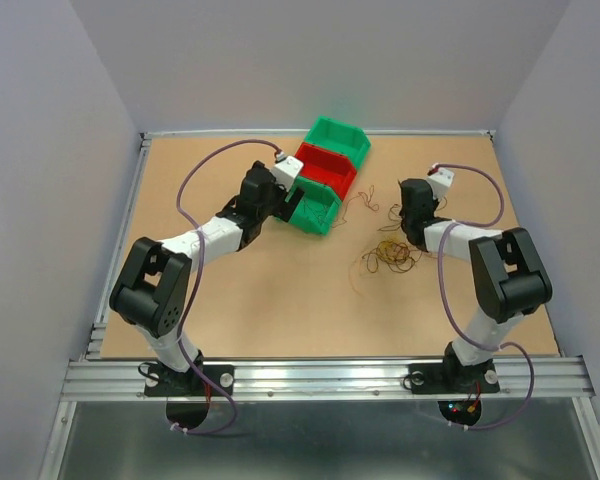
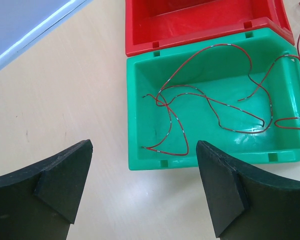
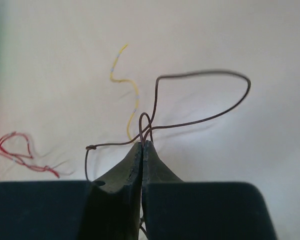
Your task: Untangle the cables
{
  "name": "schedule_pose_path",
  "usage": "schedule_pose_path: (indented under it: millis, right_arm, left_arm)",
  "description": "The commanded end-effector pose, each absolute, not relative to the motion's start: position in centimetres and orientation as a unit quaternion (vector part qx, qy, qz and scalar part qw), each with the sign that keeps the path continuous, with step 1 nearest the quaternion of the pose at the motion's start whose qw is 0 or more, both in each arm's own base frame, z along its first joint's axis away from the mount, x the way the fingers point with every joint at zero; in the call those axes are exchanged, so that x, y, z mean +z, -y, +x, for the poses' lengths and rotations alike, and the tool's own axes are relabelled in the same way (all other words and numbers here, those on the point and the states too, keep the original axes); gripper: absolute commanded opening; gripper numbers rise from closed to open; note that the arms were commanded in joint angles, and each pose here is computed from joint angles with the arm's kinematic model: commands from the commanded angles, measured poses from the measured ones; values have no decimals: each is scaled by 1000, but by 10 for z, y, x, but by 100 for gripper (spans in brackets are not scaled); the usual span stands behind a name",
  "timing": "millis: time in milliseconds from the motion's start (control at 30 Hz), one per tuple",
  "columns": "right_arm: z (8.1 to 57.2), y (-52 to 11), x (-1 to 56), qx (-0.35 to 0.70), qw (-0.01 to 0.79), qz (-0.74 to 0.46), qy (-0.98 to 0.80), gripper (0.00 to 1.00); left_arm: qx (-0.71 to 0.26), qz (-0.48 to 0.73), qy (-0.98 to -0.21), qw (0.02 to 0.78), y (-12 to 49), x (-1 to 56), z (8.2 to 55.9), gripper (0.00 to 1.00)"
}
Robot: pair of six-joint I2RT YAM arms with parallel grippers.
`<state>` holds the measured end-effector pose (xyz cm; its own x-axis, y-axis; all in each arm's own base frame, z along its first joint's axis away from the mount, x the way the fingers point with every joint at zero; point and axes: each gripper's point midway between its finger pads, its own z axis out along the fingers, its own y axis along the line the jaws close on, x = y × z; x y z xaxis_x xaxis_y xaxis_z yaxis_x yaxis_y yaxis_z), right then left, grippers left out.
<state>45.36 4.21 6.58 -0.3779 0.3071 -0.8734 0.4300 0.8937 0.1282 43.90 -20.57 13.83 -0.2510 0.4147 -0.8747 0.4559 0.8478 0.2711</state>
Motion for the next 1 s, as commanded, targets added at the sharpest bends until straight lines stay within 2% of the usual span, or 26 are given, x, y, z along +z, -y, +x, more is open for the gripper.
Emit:
schedule_pose_path:
  millis: [0,33,67,100,133,167,333,400,533,567,833,967]
  right_arm:
    - [429,7,112,-139,563,328,-746,1]
    - [425,9,113,-144,563,326,-746,4]
    - [424,10,115,-146,563,324,-746,13]
    - [423,8,115,-142,562,320,-750,29]
    - [423,6,120,-136,564,316,-751,57]
    - [424,3,121,-128,563,308,-756,100]
    - [442,-19,147,-71,587,267,-761,100]
    - [455,-56,156,13,597,193,-779,99]
    - [481,-113,173,123,606,80,-782,91]
    - [484,-127,156,140,585,50,-797,89]
    - [504,-161,106,165,522,-16,-837,92]
    - [512,-161,81,146,500,-15,-854,84]
  left_arm:
    - [-35,251,-765,592,208,179,443,96]
    - [-35,251,-764,594,207,181,443,96]
    - [-35,251,-763,594,206,182,443,97]
    - [-35,252,-763,595,207,182,443,96]
    - [-34,251,-762,596,206,183,443,96]
    - [-35,250,-762,596,206,184,443,96]
    - [-36,251,-761,597,206,185,441,96]
    - [-36,250,-760,599,205,186,441,96]
    - [-38,251,-758,601,206,189,439,97]
    - [-38,251,-757,602,205,190,438,97]
    - [-40,257,-755,602,206,190,438,97]
    - [-38,259,-755,601,206,189,438,96]
